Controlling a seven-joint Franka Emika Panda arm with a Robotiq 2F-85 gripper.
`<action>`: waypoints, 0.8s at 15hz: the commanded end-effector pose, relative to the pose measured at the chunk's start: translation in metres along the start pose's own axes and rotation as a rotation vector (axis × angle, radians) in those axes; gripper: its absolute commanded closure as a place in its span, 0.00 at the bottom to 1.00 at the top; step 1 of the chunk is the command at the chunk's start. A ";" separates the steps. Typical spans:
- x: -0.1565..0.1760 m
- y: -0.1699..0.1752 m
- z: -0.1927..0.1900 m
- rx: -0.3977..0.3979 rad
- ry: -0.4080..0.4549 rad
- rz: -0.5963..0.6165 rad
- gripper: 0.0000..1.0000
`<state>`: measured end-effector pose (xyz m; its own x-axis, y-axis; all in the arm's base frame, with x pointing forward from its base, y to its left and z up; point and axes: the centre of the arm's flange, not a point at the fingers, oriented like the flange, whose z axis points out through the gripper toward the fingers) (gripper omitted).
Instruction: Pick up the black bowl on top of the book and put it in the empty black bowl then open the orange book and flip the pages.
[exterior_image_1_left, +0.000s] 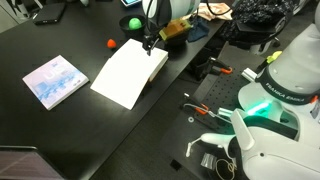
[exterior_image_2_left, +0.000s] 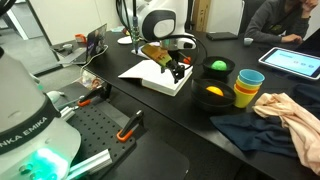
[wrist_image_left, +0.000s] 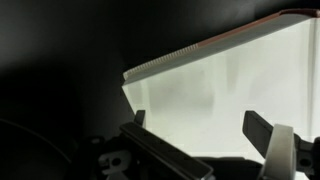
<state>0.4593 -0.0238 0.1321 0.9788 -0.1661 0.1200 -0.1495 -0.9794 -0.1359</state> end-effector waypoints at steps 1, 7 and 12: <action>0.007 0.009 0.009 0.019 0.055 0.009 0.00; 0.005 0.024 0.020 0.002 0.075 0.008 0.00; -0.002 0.021 0.028 0.056 0.072 0.033 0.00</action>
<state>0.4583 -0.0401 0.1056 0.9668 -0.1995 0.1594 -0.1750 -0.9723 -0.1551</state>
